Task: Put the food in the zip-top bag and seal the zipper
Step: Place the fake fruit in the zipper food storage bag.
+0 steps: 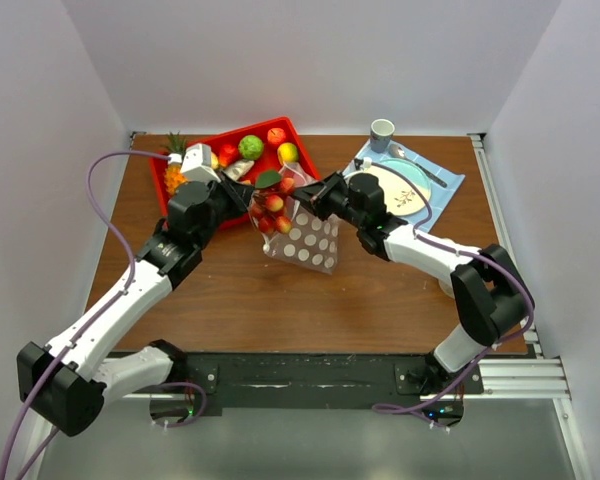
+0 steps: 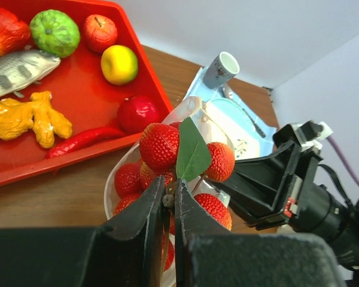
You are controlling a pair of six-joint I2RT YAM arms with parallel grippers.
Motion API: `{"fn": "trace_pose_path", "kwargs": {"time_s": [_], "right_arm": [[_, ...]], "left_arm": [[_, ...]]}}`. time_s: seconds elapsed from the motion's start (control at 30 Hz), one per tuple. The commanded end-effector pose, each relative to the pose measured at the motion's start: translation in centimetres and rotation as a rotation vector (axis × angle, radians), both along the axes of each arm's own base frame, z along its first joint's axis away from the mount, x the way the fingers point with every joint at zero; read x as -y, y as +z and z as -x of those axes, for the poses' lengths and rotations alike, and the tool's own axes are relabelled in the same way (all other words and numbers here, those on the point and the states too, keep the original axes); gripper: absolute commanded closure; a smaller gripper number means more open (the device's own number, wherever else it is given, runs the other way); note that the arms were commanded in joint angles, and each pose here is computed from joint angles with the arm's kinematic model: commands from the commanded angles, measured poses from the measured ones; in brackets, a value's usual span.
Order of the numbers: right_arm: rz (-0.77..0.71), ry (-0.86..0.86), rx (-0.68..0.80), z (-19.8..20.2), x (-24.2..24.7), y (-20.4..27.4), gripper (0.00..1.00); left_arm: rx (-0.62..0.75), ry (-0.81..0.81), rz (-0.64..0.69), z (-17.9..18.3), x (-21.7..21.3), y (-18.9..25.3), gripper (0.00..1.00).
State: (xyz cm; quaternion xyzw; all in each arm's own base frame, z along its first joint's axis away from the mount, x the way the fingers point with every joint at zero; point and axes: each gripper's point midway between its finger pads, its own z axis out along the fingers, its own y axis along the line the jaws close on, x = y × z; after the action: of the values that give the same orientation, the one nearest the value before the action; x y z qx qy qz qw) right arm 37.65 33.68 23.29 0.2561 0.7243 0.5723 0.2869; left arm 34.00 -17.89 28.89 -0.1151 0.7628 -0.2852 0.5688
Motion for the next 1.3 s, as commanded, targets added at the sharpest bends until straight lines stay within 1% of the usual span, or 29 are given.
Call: {"fn": "trace_pose_path", "kwargs": {"time_s": [0.0,0.3,0.53,0.87,1.07,1.1,1.17,1.2,1.27], "right_arm": [[-0.02,-0.002,0.091,0.3,-0.1,4.3,1.0],[0.028,0.011,0.101,1.1,-0.8,5.0,1.0],[0.054,0.048,0.11,2.2,-2.5,5.5,1.0],[0.109,0.111,0.092,4.0,-4.6,4.4,1.0],[0.192,0.12,0.092,3.6,-4.8,3.8,1.0],[0.197,0.124,0.106,3.4,-5.1,4.3,1.0],[0.226,0.138,0.088,3.0,-5.5,3.4,1.0],[0.226,0.151,0.105,2.8,-5.9,4.2,1.0],[0.246,0.163,0.085,2.4,-6.4,3.3,1.0]], "left_arm": [[0.031,0.035,-0.051,-0.6,-0.9,1.0,1.0],[0.02,0.07,-0.132,-1.0,-1.9,0.5,1.0],[0.003,0.086,-0.189,-1.3,-2.4,0.1,1.0],[-0.003,0.095,-0.252,-1.6,-2.9,0.5,1.0],[0.007,0.034,-0.244,-1.2,-1.9,1.2,1.0],[0.009,0.009,-0.238,-1.0,-1.4,1.3,1.0],[0.009,-0.022,-0.227,-0.7,-0.9,1.4,1.0],[0.011,-0.048,-0.219,-0.4,-0.4,1.6,1.0],[0.014,-0.069,-0.204,0.0,-0.1,1.9,1.0]]}}
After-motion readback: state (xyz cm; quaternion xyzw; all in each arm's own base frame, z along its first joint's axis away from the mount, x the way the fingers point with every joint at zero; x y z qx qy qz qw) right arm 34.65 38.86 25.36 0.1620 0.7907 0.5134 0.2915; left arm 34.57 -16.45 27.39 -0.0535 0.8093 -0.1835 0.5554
